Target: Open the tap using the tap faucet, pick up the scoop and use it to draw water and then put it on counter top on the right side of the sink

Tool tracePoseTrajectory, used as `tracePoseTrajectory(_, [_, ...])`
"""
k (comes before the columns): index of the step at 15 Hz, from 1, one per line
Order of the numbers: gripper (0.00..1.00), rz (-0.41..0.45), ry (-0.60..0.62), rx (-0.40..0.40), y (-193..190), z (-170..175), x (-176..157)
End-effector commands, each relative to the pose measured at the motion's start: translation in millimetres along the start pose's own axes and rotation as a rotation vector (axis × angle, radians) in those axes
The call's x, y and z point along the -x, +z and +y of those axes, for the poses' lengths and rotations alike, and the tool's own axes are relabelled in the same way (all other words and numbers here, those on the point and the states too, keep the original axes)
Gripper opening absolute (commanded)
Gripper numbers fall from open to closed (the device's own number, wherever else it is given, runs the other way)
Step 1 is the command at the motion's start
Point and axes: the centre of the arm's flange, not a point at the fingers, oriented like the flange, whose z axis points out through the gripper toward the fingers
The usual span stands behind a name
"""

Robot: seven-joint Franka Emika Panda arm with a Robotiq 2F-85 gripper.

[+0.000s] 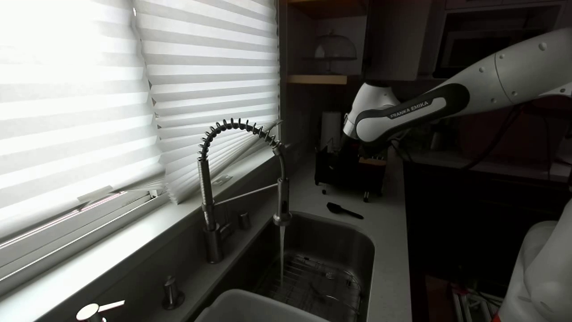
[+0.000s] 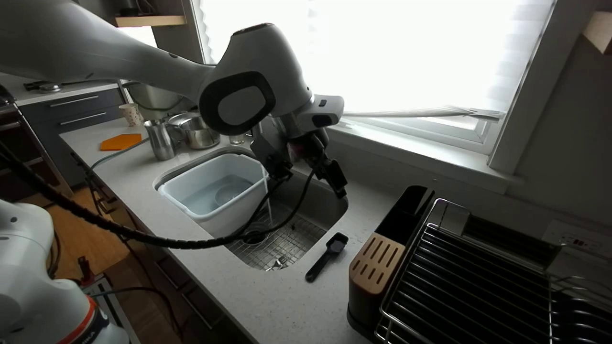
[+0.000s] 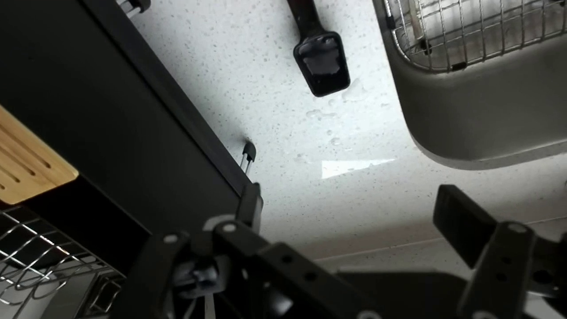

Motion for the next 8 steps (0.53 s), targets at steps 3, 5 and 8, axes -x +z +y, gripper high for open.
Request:
tracePoseTrajectory(3, [1.0, -0.013, 0.039, 0.005, -1.7, -2.4, 1.4])
tracePoseTrajectory(5, [1.0, -0.015, 0.043, 0.006, -1.8, -2.4, 1.6])
tracePoseTrajectory(8, [1.0, -0.015, 0.044, 0.006, -1.8, -2.3, 1.7])
